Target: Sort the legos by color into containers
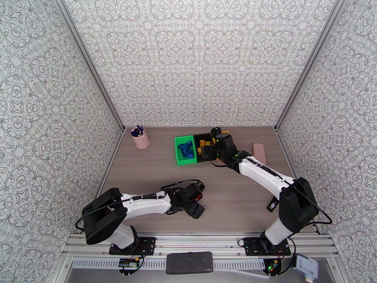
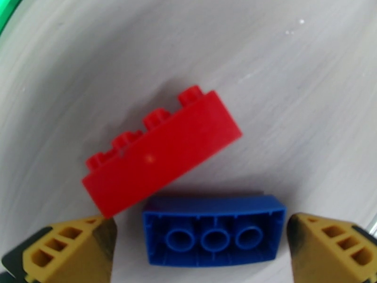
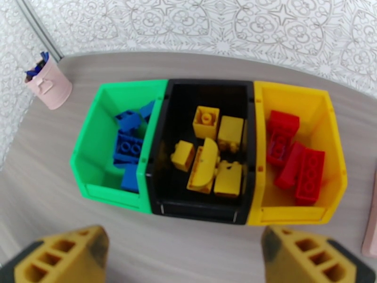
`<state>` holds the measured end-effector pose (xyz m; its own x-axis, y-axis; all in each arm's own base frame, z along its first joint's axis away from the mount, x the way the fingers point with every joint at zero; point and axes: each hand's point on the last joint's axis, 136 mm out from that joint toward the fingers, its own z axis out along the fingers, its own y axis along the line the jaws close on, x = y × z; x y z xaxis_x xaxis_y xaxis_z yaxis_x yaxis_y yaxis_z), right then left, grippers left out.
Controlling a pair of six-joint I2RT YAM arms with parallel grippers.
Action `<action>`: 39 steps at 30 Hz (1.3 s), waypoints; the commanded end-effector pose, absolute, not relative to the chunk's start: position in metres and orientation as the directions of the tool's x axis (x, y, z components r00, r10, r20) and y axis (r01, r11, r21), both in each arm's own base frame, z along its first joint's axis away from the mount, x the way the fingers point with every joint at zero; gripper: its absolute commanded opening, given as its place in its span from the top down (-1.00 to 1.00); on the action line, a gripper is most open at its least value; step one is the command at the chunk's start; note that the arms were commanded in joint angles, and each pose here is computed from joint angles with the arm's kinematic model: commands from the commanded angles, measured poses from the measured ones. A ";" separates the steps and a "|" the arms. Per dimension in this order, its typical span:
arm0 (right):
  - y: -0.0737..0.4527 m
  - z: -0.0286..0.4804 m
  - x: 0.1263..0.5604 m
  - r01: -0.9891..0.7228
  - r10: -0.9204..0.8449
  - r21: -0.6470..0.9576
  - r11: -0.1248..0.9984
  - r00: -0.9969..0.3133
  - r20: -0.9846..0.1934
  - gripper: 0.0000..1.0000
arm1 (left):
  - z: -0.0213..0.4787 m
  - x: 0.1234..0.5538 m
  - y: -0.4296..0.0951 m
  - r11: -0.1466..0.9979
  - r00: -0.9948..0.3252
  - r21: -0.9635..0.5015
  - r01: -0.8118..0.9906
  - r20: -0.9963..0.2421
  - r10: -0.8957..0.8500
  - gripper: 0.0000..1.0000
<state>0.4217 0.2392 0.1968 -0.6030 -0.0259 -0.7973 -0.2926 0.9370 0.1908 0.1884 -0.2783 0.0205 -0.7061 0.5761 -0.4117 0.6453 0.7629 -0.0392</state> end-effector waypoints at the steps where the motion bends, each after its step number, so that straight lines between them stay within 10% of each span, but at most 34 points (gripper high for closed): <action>1: 0.234 0.204 0.422 -0.294 -0.020 0.189 0.937 -0.585 -0.810 -0.77 | 0.018 0.187 -0.279 0.765 -0.723 -0.051 0.641 -0.374 0.581 -0.90; 17: 0.231 0.204 0.419 -0.293 -0.015 0.194 0.936 -0.584 -0.812 -0.77 | 0.029 0.194 -0.268 0.796 -0.733 -0.008 0.606 -0.395 0.554 -0.21; 39: 0.228 0.207 0.406 -0.307 -0.001 0.218 0.926 -0.579 -0.815 -0.77 | 0.160 0.355 -0.231 0.934 -0.587 -0.053 0.352 -0.790 0.176 -0.21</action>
